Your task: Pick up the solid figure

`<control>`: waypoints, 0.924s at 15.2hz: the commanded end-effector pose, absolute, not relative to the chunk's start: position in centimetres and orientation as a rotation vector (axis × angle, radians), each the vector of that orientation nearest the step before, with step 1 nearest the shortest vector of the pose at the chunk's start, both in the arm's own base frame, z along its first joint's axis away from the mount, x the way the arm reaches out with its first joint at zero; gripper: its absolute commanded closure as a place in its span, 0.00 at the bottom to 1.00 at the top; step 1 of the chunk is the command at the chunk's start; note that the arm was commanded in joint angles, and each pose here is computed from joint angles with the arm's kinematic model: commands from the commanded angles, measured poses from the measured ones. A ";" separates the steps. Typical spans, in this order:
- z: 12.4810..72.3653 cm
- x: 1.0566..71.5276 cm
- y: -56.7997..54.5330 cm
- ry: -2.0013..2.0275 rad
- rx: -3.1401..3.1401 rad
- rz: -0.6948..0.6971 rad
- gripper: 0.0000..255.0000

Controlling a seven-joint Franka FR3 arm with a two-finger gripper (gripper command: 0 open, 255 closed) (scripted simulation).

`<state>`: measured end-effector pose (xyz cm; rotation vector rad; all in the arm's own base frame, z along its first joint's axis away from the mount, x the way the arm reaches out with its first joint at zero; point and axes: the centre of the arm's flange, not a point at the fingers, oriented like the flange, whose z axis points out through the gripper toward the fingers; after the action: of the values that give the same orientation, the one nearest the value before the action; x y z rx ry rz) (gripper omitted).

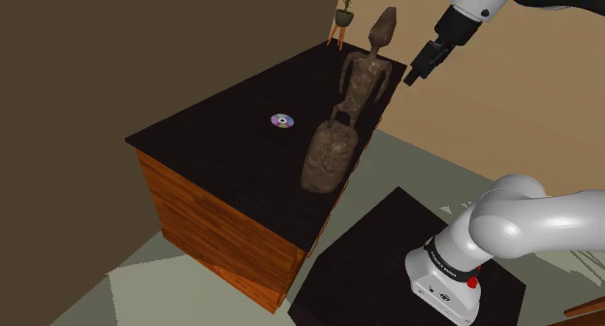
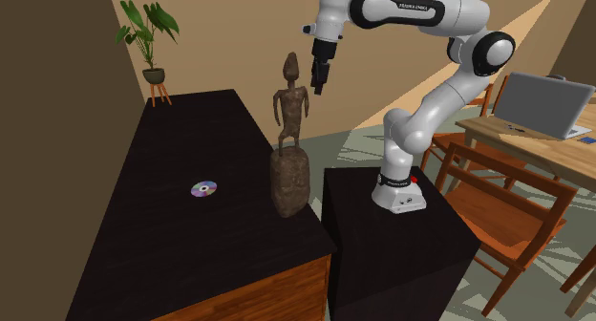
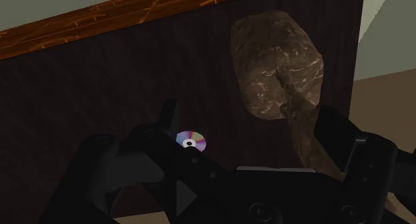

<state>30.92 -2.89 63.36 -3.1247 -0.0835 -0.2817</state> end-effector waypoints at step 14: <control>65.7 35.6 1.2 -0.475 -2.822 -0.356 0.00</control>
<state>35.65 1.17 66.11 -2.8237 -0.4731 -0.3556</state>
